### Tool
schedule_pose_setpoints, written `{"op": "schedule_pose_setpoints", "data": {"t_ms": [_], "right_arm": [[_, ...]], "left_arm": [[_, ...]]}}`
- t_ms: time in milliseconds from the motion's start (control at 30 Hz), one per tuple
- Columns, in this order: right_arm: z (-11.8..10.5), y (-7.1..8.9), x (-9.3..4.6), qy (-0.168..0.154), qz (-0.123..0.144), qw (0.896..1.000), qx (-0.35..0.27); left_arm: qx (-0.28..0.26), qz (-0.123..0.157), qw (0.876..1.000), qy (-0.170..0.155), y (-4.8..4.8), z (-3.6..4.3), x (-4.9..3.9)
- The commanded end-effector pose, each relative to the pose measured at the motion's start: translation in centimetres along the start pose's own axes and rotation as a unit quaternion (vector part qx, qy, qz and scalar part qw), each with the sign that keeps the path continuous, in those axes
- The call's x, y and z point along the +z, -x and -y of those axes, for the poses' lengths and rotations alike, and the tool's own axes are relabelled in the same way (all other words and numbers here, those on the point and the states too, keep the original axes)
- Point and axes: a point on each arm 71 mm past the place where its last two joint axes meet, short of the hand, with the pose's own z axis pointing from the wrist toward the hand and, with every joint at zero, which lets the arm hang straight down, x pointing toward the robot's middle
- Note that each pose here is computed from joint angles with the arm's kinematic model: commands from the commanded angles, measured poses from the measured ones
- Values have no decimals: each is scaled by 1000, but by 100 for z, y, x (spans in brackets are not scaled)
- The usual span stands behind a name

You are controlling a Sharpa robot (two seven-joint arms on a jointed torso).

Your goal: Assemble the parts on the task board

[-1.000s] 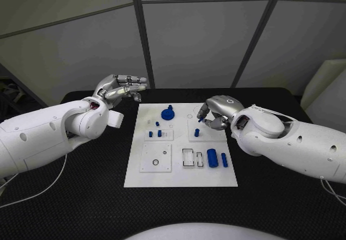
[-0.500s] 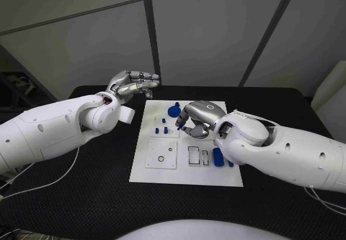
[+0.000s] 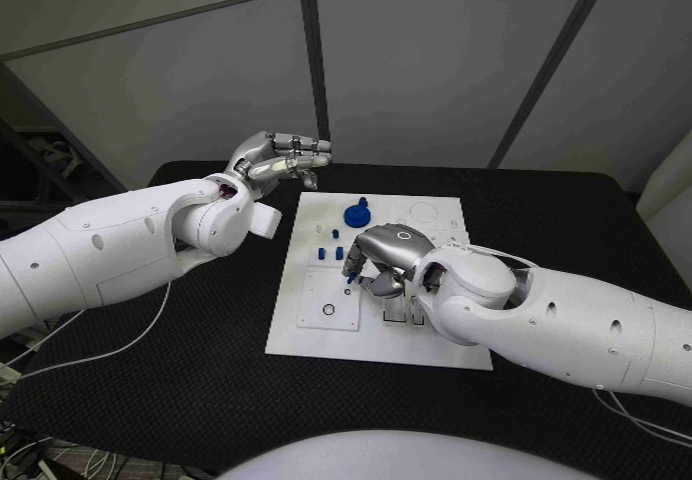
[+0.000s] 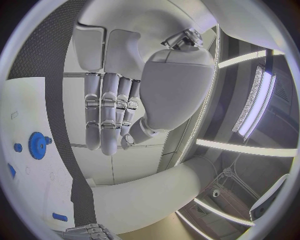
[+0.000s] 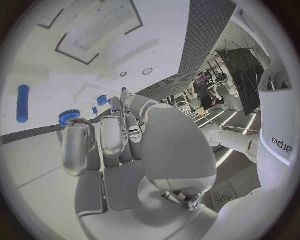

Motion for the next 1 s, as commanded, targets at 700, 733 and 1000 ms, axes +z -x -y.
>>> {"op": "schedule_pose_setpoints", "data": {"t_ms": [700, 733, 1000], "right_arm": [[-50, -137, 63, 1, -35, 999, -27], [-51, -140, 63, 1, -35, 999, -27], [-42, -163, 78, -2, -39, 999, -29]], "left_arm": [[-7, -11, 1000, -2, -35, 11, 11], [-7, -11, 1000, -2, -35, 12, 11], [-7, -11, 1000, -2, -33, 12, 9]]}}
